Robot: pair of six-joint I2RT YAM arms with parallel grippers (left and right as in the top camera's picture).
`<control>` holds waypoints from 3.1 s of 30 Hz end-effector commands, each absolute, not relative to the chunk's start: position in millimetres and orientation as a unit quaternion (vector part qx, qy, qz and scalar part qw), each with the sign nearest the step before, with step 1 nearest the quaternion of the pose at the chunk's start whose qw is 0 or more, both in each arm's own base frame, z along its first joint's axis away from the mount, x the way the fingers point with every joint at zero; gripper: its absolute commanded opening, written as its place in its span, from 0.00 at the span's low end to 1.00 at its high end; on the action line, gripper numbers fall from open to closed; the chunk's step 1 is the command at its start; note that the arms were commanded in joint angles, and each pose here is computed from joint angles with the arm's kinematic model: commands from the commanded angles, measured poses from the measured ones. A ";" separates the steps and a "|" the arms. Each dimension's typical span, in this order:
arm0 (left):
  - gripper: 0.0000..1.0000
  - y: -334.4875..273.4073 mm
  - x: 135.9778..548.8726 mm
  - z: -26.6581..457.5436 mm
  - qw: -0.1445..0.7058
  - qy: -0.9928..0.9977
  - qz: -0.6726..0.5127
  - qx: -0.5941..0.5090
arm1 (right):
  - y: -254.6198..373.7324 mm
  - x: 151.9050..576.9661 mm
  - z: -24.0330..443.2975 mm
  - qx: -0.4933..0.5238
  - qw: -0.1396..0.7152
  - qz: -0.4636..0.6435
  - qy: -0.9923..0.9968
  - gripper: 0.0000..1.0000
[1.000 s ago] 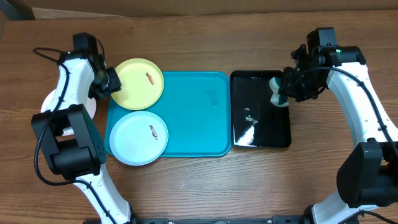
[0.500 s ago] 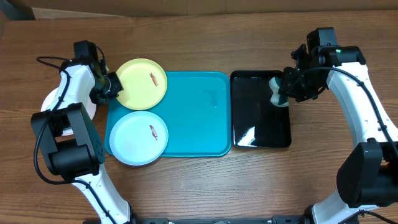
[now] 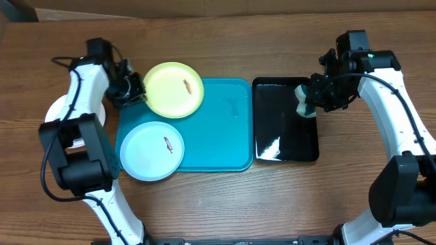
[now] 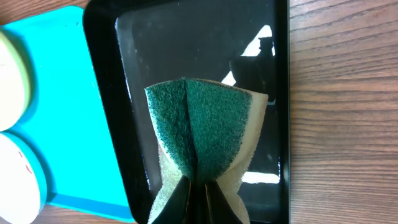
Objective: Clean dirty plates on tray and stack at the side
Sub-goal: 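Grip the yellow plate's rim with the left gripper and slide it to tray center, then move the sponge in the right gripper over the yellow plate, then scrub the yellow plate with the sponge while the left gripper holds it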
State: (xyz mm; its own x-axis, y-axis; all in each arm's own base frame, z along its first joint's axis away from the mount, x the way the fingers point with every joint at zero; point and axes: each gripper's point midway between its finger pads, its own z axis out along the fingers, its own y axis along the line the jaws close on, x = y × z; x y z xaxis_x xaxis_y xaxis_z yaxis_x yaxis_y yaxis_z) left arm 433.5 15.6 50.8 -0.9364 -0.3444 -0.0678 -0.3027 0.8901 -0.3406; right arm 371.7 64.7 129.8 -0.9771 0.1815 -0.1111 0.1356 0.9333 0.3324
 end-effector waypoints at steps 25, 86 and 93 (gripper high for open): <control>0.42 -77.1 425.6 43.9 0.048 0.994 -0.093 -0.041 | 165.9 371.3 152.0 -0.048 0.131 0.151 0.979 0.04; 0.04 -93.1 413.4 16.8 0.048 0.996 -0.071 -0.007 | 340.4 367.1 -18.8 -0.074 0.053 0.239 0.967 0.04; 0.04 -93.0 413.3 16.8 0.048 0.996 -0.071 0.000 | 352.0 378.5 9.9 -0.076 0.047 0.320 0.943 0.04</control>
